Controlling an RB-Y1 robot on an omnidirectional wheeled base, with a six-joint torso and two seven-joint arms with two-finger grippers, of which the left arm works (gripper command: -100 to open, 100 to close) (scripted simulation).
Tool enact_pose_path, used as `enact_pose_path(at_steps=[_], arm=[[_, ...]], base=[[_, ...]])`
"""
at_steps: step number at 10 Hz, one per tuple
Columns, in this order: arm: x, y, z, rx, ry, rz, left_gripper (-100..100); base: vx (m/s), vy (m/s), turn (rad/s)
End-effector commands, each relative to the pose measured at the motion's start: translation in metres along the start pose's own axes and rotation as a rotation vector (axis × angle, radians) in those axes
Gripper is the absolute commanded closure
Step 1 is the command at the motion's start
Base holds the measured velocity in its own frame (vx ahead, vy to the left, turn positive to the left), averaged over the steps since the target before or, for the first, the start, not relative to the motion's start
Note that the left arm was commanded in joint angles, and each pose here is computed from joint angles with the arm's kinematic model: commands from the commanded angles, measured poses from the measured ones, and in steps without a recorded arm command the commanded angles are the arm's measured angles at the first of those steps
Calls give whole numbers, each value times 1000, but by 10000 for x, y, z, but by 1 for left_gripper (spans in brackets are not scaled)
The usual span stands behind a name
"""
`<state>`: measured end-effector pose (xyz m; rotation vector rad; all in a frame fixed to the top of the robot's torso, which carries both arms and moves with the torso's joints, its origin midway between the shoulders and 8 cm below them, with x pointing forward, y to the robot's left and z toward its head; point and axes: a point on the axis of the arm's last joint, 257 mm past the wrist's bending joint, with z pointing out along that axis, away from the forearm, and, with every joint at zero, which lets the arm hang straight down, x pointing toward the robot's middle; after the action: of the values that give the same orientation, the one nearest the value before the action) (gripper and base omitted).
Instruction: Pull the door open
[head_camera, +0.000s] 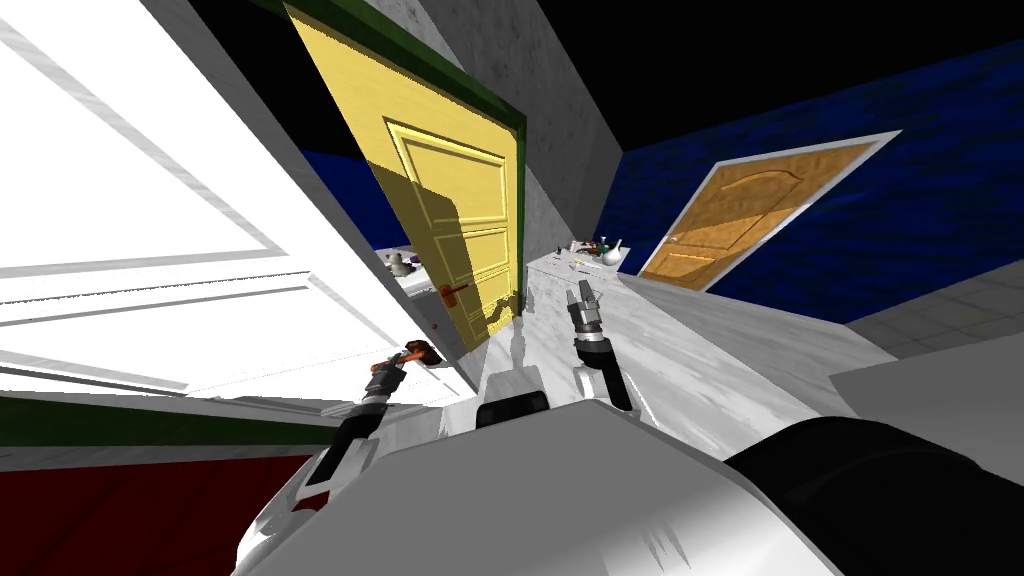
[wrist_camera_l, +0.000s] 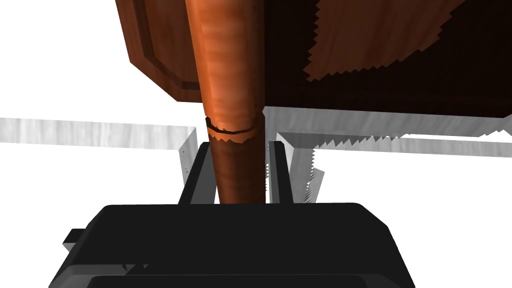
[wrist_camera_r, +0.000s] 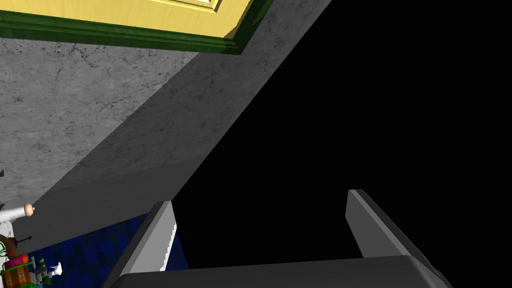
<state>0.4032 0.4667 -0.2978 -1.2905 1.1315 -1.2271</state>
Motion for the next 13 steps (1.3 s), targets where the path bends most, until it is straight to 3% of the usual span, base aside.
enact_pose_path(at_steps=[1, 3, 4, 5, 13], arm=[[46, 6, -93, -1, 29, -6, 100], [62, 2, -171, -3, 52, -9, 100], [16, -2, -134, -4, 37, -2, 100], [14, 19, -232, -8, 54, -3, 100], [13, 2, -532, -9, 122, -7, 100]], base=[[-246, 100, -209], [-220, 46, -128], [-115, 35, -24], [-159, 37, -153], [-173, 59, -119]])
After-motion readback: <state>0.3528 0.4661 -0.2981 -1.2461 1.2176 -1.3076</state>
